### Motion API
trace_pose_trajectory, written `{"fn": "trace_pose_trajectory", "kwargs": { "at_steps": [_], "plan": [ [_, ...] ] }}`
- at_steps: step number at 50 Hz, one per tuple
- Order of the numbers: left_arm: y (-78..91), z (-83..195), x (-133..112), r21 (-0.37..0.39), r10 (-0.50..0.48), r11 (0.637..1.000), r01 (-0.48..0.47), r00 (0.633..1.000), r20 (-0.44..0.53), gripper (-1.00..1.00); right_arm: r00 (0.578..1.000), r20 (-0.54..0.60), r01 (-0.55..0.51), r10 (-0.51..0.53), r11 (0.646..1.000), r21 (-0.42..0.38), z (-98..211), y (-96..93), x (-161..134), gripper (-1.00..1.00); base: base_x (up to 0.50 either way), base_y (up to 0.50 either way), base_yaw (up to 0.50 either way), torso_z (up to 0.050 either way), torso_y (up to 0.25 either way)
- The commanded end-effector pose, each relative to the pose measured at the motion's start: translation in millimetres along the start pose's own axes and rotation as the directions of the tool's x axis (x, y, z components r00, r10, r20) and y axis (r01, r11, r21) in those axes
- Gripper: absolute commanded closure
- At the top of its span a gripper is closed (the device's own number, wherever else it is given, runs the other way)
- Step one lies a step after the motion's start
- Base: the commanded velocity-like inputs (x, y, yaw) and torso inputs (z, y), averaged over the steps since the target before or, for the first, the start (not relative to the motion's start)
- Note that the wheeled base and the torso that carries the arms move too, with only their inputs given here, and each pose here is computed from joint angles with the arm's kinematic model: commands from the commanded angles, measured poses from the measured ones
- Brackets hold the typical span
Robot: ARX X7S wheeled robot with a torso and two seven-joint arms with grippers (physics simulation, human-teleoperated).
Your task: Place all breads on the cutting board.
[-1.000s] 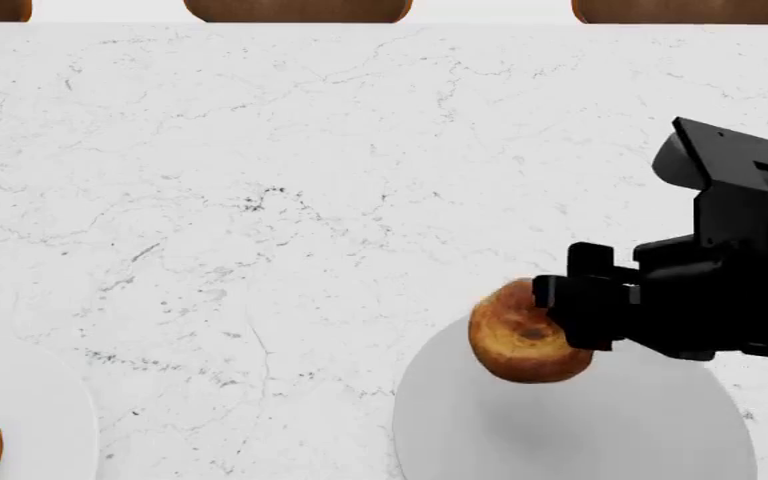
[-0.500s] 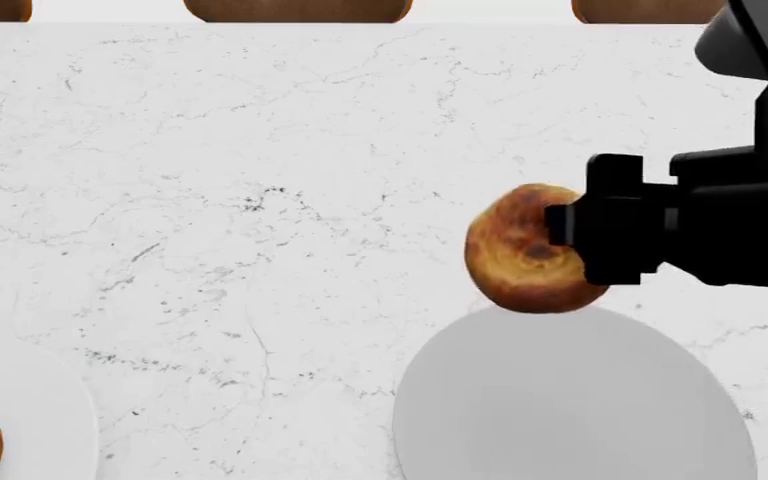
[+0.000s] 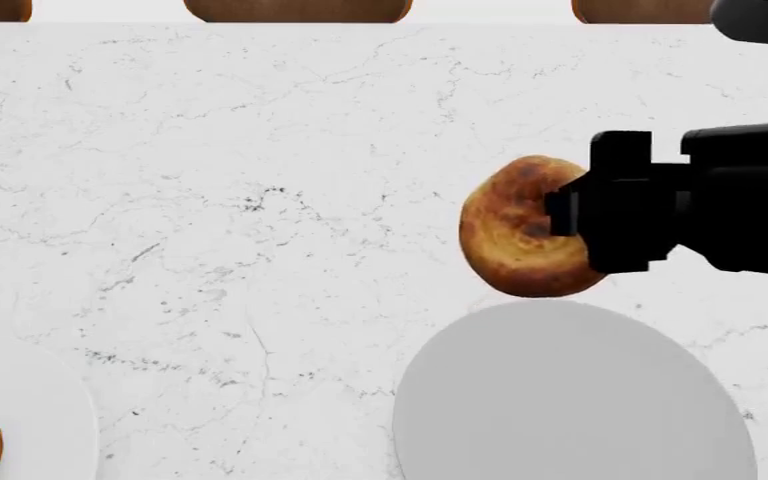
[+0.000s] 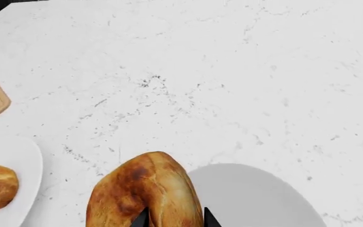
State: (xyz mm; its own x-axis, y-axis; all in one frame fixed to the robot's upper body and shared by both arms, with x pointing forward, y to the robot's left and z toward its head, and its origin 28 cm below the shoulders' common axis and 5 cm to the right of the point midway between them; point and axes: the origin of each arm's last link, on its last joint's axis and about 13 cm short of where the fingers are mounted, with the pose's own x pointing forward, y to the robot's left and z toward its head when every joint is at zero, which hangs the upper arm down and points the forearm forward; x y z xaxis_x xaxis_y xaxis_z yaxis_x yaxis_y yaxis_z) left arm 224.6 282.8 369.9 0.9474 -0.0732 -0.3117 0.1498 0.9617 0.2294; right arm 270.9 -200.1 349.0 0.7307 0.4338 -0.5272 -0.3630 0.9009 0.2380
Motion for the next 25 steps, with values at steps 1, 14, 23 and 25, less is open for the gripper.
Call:
{"fn": "trace_pose_trajectory", "kwargs": {
  "at_steps": [1, 14, 23, 25],
  "plan": [
    [13.7, 6, 10, 0.009, -0.057, 0.998, 0.06, 0.983, -0.172, -1.0, 1.0, 0.013, -0.012, 0.012, 1.0, -0.007, -1, 1.7, -1, 1.0, 0.0, 0.0, 0.0, 0.0, 0.0],
    [17.9, 3, 14, 0.012, -0.145, 0.987, 0.159, 0.929, -0.341, -1.0, 1.0, 0.009, -0.007, 0.007, 1.0, -0.006, 0, 1.5, -2, 1.0, 0.0, 0.0, 0.0, 0.0, 0.0],
    [17.2, -3, 12, 0.045, -0.175, 0.976, 0.214, 0.889, -0.424, -1.0, 1.0, 0.01, -0.008, 0.009, 1.0, -0.012, 3, 3.2, -2, 1.0, 0.0, 0.0, 0.0, 0.0, 0.0],
    [17.0, -4, 13, 0.048, -0.182, 0.973, 0.226, 0.876, -0.447, -1.0, 1.0, 0.01, -0.008, 0.008, 1.0, -0.01, 2, 2.8, -2, 1.0, 0.0, 0.0, 0.0, 0.0, 0.0]
  ]
}}
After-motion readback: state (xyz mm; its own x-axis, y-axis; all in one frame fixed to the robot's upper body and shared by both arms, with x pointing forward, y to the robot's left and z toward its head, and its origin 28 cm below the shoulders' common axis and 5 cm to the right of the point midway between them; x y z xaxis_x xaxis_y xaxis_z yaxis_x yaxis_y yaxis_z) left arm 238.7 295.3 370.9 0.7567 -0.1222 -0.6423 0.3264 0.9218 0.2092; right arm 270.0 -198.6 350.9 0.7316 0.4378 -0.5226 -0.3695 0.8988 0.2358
